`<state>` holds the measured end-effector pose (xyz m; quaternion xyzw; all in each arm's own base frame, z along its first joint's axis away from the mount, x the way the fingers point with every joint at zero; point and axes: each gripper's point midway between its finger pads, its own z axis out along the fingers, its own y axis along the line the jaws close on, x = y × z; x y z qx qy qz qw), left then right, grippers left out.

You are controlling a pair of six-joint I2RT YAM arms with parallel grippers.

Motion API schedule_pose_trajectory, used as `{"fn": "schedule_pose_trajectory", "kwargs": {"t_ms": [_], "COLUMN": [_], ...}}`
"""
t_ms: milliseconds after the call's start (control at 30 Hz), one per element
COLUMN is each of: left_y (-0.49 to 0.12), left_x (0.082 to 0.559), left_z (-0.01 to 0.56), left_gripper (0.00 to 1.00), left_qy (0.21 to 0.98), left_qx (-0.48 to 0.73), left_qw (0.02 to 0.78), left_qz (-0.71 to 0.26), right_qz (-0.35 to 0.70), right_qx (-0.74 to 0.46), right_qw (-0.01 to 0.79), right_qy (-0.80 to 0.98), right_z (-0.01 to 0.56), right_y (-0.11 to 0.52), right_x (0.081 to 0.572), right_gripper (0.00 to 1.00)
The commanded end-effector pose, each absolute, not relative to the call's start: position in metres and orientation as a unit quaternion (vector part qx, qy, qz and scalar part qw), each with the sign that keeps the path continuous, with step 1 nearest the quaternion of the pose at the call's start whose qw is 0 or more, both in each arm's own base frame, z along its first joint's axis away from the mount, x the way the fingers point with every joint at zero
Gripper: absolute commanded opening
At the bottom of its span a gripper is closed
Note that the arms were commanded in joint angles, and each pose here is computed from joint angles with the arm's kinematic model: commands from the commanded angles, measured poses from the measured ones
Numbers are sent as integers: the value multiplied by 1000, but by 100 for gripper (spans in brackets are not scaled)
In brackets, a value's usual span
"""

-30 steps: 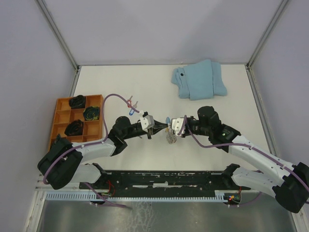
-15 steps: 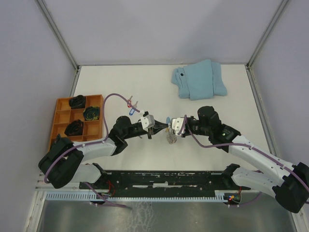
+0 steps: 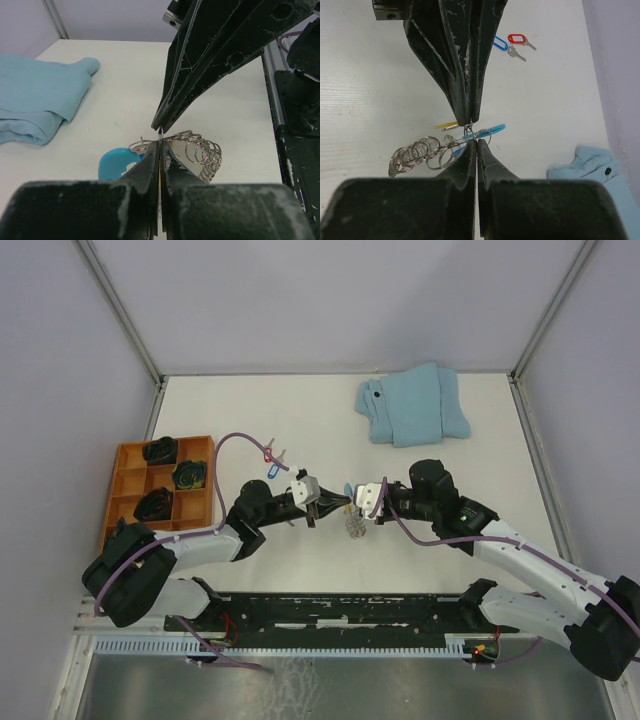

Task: Put the keys on the keyring

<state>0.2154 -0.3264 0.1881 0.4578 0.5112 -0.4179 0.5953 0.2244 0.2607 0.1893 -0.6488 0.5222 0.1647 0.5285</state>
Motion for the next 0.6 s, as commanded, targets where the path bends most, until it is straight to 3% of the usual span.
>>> {"fn": "schedule_pose_trajectory", "kwargs": {"t_ms": [0,567], "left_y": [-335,-330], "left_x": [216,219], "left_z": [226,223], "left_gripper": [3,3], "left_qy": [462,486], "left_qx": [449,425], "left_qw": [627,618], "left_qz": [-438,-448], "right_qz": [194,192], "right_qx": [-642,-642], "right_qw": [555,568], "right_qy": [492,477], "right_z": [209,213], "right_y": [274,273], "right_x": [219,216], "right_gripper": [0,1]}}
